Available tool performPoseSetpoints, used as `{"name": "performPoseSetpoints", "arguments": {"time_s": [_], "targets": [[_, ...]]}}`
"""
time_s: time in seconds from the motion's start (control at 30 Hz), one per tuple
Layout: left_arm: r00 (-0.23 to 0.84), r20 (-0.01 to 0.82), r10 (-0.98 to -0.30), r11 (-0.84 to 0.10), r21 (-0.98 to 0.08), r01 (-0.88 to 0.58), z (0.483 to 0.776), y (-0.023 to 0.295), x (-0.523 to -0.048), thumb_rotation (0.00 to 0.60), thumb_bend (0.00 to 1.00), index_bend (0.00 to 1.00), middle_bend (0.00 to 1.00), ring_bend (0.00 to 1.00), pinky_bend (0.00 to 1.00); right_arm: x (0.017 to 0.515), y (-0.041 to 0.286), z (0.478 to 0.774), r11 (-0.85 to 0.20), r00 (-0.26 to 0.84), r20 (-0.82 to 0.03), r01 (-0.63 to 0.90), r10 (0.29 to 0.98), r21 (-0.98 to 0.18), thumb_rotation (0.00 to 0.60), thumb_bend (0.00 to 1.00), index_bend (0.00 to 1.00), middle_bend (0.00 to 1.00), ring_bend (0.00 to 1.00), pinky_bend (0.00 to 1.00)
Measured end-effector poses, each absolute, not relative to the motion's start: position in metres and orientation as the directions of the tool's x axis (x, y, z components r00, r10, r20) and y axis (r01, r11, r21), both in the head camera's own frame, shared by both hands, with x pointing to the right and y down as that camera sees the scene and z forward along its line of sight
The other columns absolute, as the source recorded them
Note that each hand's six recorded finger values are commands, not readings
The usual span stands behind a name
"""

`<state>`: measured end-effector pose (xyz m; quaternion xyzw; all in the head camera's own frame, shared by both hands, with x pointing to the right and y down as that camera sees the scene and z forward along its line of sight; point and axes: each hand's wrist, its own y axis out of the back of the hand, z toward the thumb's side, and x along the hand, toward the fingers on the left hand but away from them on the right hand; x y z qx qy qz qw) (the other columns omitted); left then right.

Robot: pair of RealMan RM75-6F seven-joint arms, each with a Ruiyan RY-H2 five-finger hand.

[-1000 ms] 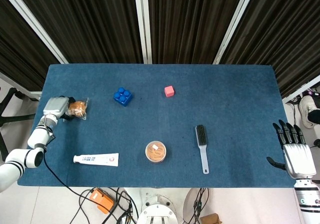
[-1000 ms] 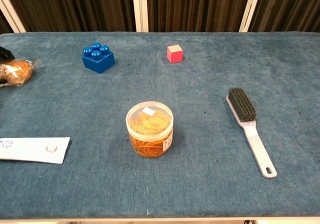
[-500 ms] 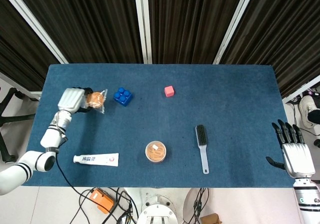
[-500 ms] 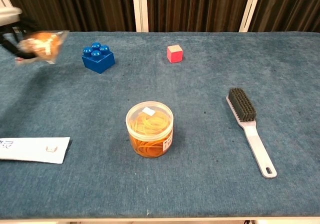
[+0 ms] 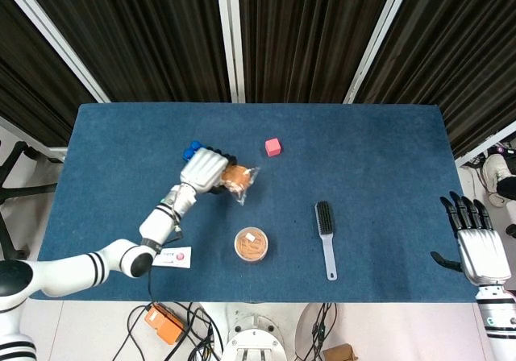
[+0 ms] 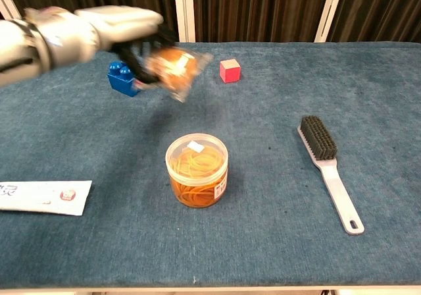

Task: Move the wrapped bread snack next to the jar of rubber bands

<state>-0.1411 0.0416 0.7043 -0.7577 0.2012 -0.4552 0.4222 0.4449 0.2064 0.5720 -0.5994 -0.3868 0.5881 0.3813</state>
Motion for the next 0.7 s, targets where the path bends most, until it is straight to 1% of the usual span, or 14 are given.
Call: {"name": "performPoseSetpoints", "arguments": {"time_s": [0.07, 0.13, 0.23, 0.33, 0.37, 0.47, 0.53, 0.6, 0.7], "targets": [[0.529, 0.53, -0.663, -0.571, -0.815, 0.1, 0.708, 0.053, -0.123, 0.6, 0.33, 0.61, 0.58, 0.42, 0.4, 0.445, 0.207, 0.571, -0.41, 0.01, -0.41, 0.018, 0.912, -0.912, 0.6, 0.23, 0.0, 0.0, 0.0, 0.0], [0.538, 0.542, -0.645, -0.578, -0.807, 0.12, 0.712, 0.062, -0.115, 0.6, 0.32, 0.61, 0.58, 0.42, 0.4, 0.445, 0.207, 0.57, -0.407, 0.013, -0.407, 0.02, 0.913, -0.913, 0.6, 0.23, 0.0, 0.0, 0.0, 0.0], [0.538, 0.566, -0.624, -0.587, -0.794, 0.155, 0.72, 0.072, -0.109, 0.6, 0.26, 0.58, 0.56, 0.41, 0.4, 0.445, 0.208, 0.568, -0.403, 0.019, -0.403, 0.024, 0.915, -0.915, 0.6, 0.23, 0.0, 0.0, 0.0, 0.0], [0.522, 0.585, -0.62, -0.604, -0.781, 0.159, 0.726, 0.075, -0.109, 0.6, 0.2, 0.48, 0.48, 0.37, 0.4, 0.444, 0.209, 0.567, -0.402, 0.025, -0.401, 0.025, 0.916, -0.915, 0.6, 0.23, 0.0, 0.0, 0.0, 0.0], [0.515, 0.591, -0.621, -0.612, -0.776, 0.154, 0.728, 0.075, -0.109, 0.6, 0.17, 0.43, 0.44, 0.34, 0.39, 0.444, 0.21, 0.567, -0.402, 0.027, -0.401, 0.024, 0.916, -0.915, 0.6, 0.23, 0.0, 0.0, 0.0, 0.0], [0.511, 0.606, -0.609, -0.634, -0.759, 0.145, 0.732, 0.075, -0.109, 0.6, 0.12, 0.28, 0.31, 0.23, 0.29, 0.443, 0.21, 0.567, -0.401, 0.031, -0.4, 0.023, 0.916, -0.916, 0.6, 0.23, 0.0, 0.0, 0.0, 0.0], [0.515, 0.619, -0.593, -0.649, -0.746, 0.149, 0.733, 0.077, -0.108, 0.6, 0.09, 0.21, 0.24, 0.17, 0.26, 0.443, 0.21, 0.566, -0.399, 0.03, -0.398, 0.023, 0.917, -0.917, 0.6, 0.23, 0.0, 0.0, 0.0, 0.0], [0.521, 0.628, -0.578, -0.659, -0.736, 0.155, 0.732, 0.078, -0.108, 0.6, 0.06, 0.16, 0.18, 0.12, 0.24, 0.444, 0.21, 0.567, -0.399, 0.026, -0.398, 0.024, 0.917, -0.917, 0.6, 0.23, 0.0, 0.0, 0.0, 0.0], [0.536, 0.628, -0.564, -0.663, -0.731, 0.159, 0.729, 0.081, -0.105, 0.6, 0.02, 0.11, 0.14, 0.08, 0.24, 0.444, 0.21, 0.567, -0.399, 0.025, -0.399, 0.025, 0.917, -0.917, 0.6, 0.23, 0.0, 0.0, 0.0, 0.0]]}}
